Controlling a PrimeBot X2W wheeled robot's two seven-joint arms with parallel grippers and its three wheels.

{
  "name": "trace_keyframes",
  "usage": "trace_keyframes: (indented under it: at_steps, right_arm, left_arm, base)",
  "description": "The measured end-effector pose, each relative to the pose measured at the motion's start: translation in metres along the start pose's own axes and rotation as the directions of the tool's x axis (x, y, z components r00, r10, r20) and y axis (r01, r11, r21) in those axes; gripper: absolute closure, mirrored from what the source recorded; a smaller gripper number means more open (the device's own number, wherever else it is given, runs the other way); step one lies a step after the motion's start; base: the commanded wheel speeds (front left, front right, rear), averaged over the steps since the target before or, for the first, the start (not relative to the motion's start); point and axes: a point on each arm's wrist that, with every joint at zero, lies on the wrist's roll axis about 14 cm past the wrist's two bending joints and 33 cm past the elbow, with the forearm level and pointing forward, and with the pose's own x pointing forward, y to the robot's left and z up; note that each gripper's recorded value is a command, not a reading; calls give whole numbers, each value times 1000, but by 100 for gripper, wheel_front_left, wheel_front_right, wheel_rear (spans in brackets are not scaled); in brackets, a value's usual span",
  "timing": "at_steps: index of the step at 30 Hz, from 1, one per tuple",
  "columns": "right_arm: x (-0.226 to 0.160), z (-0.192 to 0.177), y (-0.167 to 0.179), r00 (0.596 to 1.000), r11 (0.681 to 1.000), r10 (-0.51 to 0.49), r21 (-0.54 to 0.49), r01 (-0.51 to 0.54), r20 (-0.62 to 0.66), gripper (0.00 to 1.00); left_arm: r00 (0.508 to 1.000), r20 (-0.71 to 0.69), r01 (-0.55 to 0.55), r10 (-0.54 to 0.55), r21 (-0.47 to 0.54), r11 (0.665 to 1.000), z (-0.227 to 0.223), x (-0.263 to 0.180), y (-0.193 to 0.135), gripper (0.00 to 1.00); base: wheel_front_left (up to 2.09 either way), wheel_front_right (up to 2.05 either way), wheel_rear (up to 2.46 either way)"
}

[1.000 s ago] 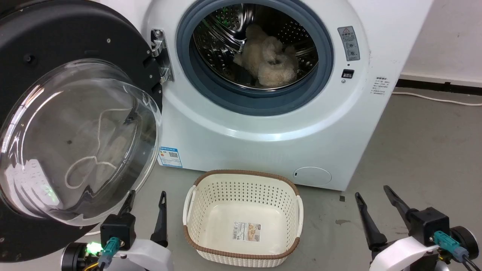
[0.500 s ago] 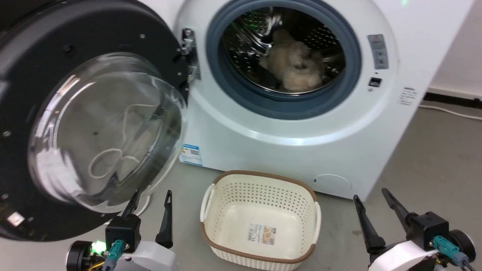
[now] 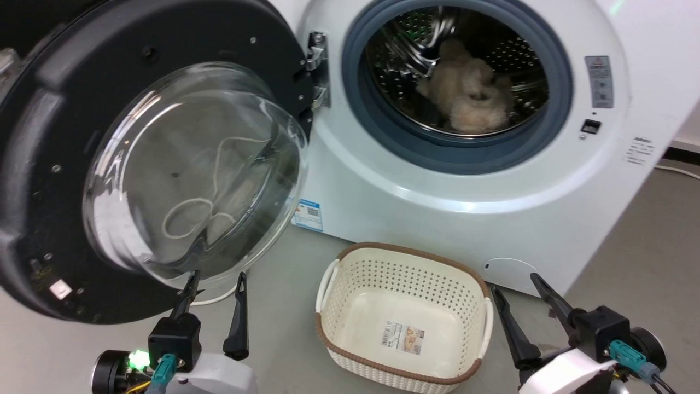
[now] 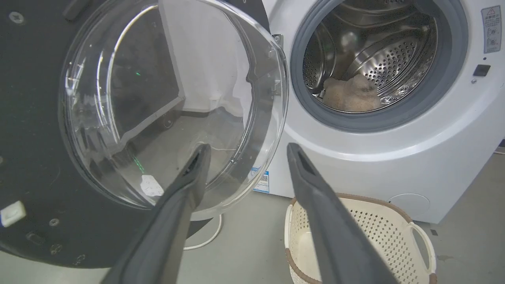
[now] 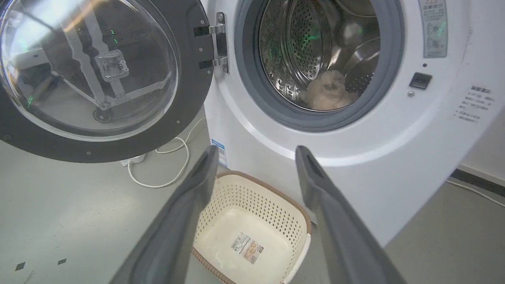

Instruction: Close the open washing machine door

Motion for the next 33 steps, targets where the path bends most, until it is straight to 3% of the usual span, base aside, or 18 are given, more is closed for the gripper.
trace_keyframes:
  at_steps: [33]
  right_arm:
    - [27,-1,69,968,968,249,24,-250,37,0]
  left_arm:
    - [983,63,-172,170,31,985,9,-38,44,0]
  base:
    - [-6,-6,-6]
